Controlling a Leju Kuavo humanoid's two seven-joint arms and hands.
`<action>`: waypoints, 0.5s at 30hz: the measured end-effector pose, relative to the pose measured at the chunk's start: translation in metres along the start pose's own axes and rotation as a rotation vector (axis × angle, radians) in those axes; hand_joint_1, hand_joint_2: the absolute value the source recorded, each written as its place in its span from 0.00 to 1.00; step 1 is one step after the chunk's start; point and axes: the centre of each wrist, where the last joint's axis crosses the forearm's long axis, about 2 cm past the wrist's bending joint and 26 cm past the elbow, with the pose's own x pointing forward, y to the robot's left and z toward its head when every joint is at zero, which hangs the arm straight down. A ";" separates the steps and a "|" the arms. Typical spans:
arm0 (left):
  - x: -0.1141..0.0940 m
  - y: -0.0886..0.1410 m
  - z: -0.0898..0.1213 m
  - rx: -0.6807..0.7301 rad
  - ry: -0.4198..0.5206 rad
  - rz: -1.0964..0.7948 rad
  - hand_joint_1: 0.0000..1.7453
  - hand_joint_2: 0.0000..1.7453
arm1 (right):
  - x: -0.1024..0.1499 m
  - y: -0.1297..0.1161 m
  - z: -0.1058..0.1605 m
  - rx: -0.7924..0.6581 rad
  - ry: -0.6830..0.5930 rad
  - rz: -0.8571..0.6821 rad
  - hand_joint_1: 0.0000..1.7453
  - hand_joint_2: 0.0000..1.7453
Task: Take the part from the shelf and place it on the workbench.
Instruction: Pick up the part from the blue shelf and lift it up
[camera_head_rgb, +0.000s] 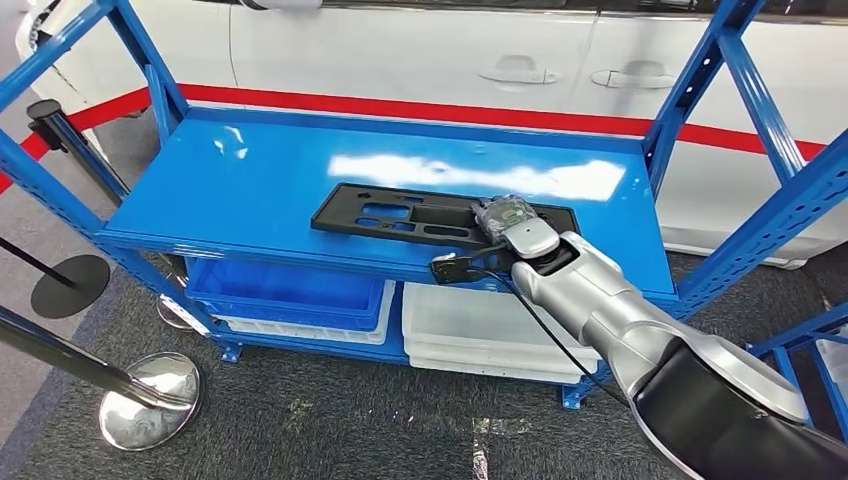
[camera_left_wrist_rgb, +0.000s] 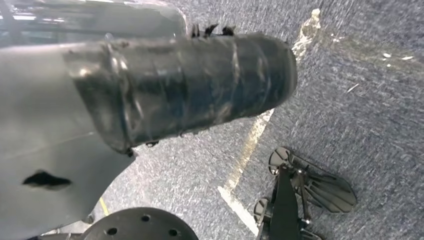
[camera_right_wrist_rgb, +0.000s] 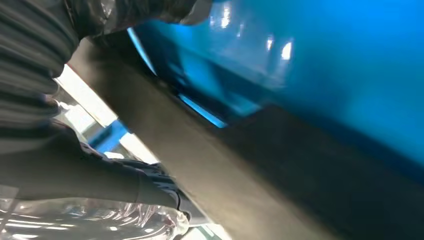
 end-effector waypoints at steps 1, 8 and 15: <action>0.000 0.000 0.000 0.000 -0.002 0.000 0.00 0.00 | -0.001 0.000 0.000 0.002 0.001 -0.001 0.50 1.00; 0.001 0.000 0.000 0.000 -0.004 -0.001 0.00 0.00 | -0.002 0.000 0.000 0.024 0.008 -0.005 0.49 1.00; 0.001 0.000 0.000 -0.002 -0.006 -0.011 0.00 0.00 | -0.003 0.001 0.000 0.023 0.015 -0.011 1.00 1.00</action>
